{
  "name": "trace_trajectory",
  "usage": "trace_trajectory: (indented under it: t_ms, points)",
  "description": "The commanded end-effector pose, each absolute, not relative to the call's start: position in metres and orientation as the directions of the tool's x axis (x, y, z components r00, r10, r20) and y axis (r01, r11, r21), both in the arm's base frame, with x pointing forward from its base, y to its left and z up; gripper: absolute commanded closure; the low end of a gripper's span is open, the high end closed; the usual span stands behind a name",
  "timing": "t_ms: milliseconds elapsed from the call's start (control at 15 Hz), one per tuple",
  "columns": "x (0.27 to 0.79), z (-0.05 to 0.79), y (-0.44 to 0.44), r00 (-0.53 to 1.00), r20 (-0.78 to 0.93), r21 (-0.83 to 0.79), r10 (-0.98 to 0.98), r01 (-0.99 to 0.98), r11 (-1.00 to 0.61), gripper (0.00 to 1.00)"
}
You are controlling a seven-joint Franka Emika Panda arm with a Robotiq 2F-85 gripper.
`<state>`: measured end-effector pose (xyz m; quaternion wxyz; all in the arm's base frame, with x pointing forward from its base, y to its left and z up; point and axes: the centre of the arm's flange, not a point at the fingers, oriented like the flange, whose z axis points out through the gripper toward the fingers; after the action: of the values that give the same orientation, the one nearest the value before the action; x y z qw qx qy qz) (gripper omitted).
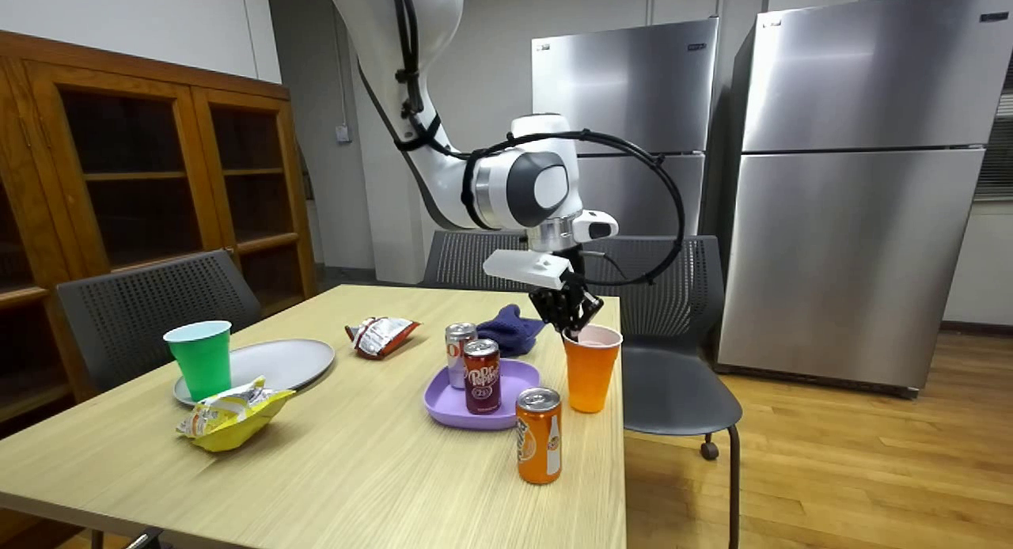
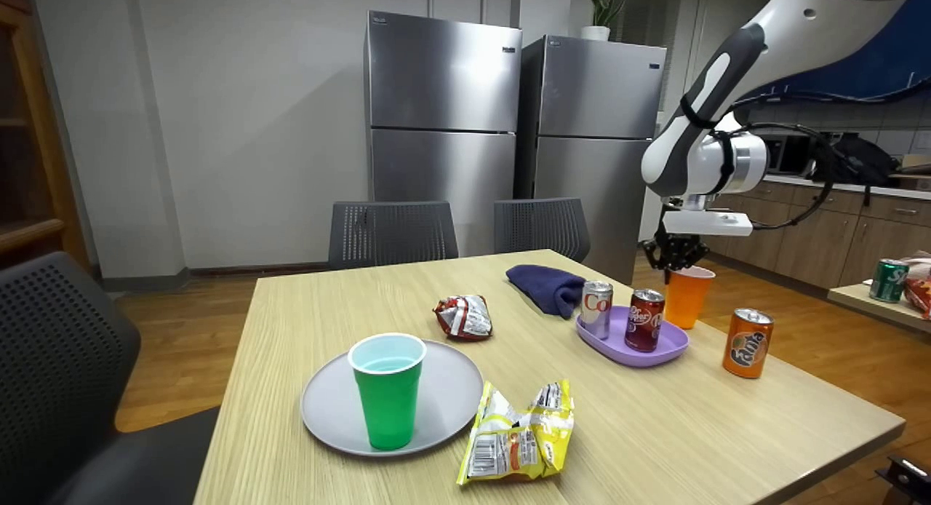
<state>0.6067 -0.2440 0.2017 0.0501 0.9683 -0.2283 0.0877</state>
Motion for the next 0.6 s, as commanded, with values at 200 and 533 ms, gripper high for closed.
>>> trace_trajectory:
  t_ms: [200,533]
  points:
    - [0.604,0.262,-0.24,0.899,0.251,0.12,-0.359,-0.397,-0.91,0.99]
    - [0.615,0.321,-0.206,0.907,0.331,0.135,-0.259,-0.318,-0.939,0.99]
